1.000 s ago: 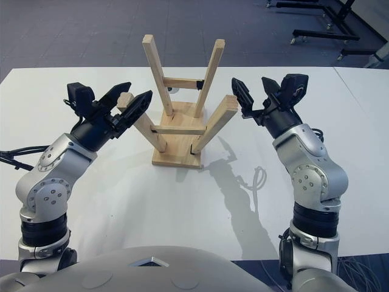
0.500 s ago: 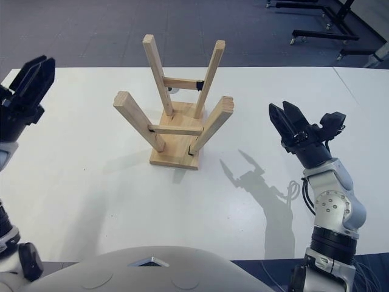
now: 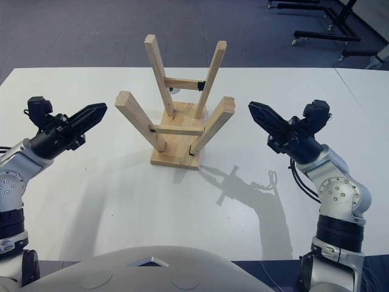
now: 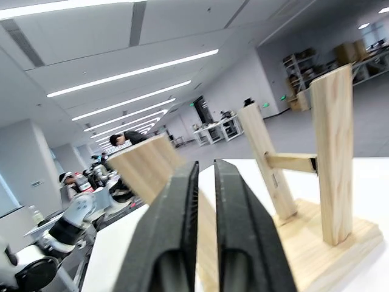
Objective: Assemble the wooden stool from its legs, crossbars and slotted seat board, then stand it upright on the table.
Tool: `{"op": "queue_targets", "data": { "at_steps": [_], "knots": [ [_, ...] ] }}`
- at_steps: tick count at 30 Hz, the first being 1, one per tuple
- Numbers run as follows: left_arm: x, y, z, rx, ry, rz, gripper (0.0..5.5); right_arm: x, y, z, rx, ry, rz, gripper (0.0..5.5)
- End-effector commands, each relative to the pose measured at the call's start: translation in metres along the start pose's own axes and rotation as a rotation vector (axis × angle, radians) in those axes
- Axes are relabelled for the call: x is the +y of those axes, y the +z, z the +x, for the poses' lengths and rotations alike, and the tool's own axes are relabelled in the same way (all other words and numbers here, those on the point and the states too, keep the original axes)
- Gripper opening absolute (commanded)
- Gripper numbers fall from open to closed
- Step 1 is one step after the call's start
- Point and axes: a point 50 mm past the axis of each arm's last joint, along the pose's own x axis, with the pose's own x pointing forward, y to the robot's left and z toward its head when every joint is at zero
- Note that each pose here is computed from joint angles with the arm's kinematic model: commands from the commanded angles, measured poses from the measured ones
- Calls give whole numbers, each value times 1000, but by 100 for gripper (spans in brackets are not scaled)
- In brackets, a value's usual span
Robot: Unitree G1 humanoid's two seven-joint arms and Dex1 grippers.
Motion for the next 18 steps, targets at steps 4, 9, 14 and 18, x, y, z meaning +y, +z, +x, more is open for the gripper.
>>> {"op": "queue_targets", "data": {
  "at_steps": [4, 9, 14, 18],
  "knots": [
    [-5, 10, 11, -10, -71, -37, 14, 5, 1, 0, 28, 43, 15, 0],
    [-7, 7, 19, 13, -100, -51, 1, 6, -1, 4, 28, 65, 18, 0],
    [-5, 5, 26, 28, -110, -62, 1, 9, -3, 13, 43, 112, 22, 0],
    [-4, 4, 29, 40, -114, -62, 1, 13, -3, 25, 65, 169, 18, 0]
  ]
}}
